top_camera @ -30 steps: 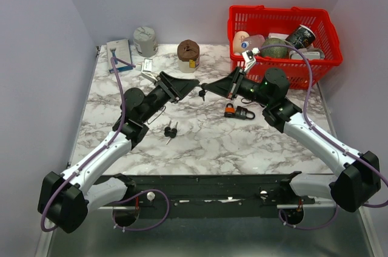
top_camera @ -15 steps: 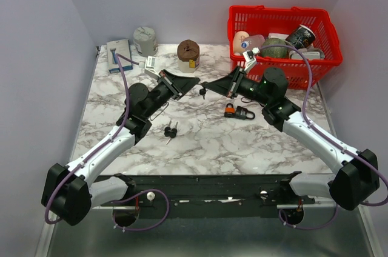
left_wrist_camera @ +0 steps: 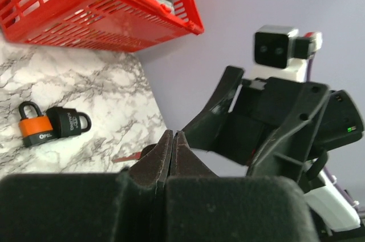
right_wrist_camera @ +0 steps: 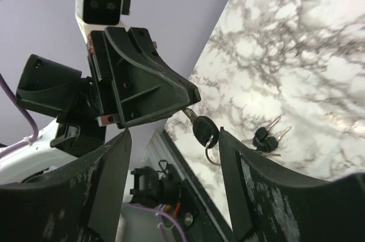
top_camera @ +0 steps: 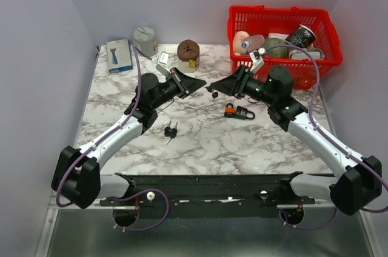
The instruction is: Unlock with the key
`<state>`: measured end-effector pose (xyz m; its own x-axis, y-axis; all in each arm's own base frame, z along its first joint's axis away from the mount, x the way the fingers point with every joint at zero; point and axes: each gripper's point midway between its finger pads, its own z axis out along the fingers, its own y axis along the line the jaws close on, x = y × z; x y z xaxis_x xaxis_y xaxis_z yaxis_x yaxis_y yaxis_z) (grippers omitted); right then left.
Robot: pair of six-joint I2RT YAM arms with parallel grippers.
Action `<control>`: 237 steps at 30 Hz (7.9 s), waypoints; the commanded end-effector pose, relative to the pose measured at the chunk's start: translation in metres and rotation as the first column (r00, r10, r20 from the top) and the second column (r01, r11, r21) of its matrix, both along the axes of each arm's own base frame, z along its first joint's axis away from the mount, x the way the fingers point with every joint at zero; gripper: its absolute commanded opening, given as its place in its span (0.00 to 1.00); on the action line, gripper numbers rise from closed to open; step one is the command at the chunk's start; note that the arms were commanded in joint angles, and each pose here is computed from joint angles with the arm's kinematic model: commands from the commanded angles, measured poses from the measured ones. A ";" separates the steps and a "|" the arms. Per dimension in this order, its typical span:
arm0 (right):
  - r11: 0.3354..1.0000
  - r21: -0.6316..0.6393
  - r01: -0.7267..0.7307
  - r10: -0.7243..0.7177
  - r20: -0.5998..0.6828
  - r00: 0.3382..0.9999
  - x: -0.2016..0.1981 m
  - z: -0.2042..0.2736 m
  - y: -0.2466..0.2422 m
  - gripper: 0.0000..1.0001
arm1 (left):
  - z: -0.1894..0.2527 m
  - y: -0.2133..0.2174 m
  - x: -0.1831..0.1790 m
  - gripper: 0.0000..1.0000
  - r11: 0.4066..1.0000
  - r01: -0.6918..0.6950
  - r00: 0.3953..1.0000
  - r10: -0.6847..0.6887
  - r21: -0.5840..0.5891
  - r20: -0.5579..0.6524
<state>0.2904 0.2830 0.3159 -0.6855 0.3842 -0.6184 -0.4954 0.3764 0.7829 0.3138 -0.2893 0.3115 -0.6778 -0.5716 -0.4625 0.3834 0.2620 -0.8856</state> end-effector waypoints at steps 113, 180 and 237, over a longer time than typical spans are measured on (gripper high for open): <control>0.797 -0.239 0.555 -0.550 0.096 0.830 -0.026 -0.048 -0.168 0.01 | -0.319 -0.111 0.024 0.75 0.384 0.441 0.853 0.101 0.811 -0.512; 0.803 -0.280 0.526 -0.526 0.083 0.847 -0.018 -0.064 -0.164 0.01 | -0.388 -0.101 -0.035 0.02 0.141 0.622 0.774 0.038 0.770 -0.632; 0.955 -0.287 -0.070 -0.055 -0.403 0.913 0.000 -0.218 -0.041 0.01 | -0.192 -0.067 0.032 0.00 0.867 0.096 0.801 0.224 0.488 -0.555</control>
